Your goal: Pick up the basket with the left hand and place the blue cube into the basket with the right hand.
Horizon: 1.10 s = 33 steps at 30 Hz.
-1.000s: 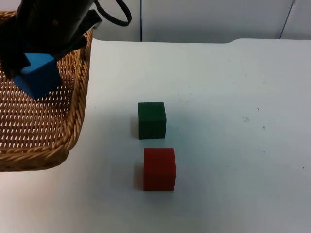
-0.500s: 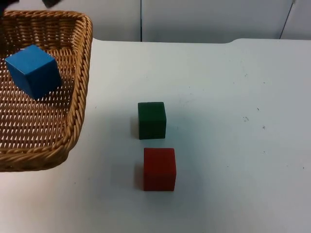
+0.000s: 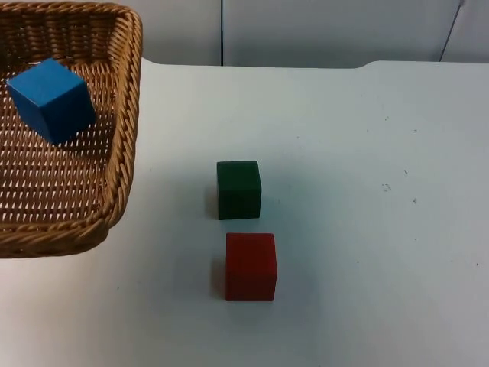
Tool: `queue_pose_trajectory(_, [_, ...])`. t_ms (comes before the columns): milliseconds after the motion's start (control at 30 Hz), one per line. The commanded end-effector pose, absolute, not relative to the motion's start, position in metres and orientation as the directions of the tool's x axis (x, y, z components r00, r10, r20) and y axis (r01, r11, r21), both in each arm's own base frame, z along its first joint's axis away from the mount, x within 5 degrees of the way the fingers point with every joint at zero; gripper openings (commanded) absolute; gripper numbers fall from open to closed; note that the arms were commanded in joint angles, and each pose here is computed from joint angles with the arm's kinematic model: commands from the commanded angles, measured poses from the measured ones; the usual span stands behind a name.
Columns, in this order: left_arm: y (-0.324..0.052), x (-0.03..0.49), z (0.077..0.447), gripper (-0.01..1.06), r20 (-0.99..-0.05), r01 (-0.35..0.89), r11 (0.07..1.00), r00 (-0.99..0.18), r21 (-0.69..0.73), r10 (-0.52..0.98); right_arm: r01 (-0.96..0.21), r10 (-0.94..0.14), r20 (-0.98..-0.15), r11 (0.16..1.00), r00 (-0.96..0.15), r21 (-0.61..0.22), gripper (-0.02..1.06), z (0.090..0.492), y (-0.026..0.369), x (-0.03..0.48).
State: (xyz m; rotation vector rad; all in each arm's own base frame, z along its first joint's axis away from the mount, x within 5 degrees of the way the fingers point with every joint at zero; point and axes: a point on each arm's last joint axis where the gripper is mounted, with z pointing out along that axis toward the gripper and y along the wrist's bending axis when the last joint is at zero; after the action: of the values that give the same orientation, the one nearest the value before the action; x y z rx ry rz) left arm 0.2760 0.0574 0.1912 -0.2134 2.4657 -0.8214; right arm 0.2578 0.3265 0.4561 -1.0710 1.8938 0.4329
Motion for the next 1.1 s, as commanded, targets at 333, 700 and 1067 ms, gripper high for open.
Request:
queue_pose_trajectory(333, [0.056, 0.279, 0.192, 0.00, -0.444, 0.018, 0.792, -0.836, -0.610, -0.322, -0.871, -0.613, -0.774, 0.457, -0.162, -0.179, 0.68, 0.485, 0.303, 0.208])
queue_pose_trajectory(700, [0.056, 0.282, 0.182, 0.00, -0.406, -0.002, 0.776, -0.851, -0.631, -0.333, -0.850, -0.511, -0.857, 0.424, 0.060, -0.312, 0.68, 0.491, 0.343, 0.170])
queue_pose_trajectory(1067, [0.057, 0.282, 0.182, 0.00, -0.416, 0.010, 0.782, -0.850, -0.624, -0.322, -0.841, -0.594, -0.798, 0.481, -0.105, -0.247, 0.74, 0.374, 0.338, 0.190])
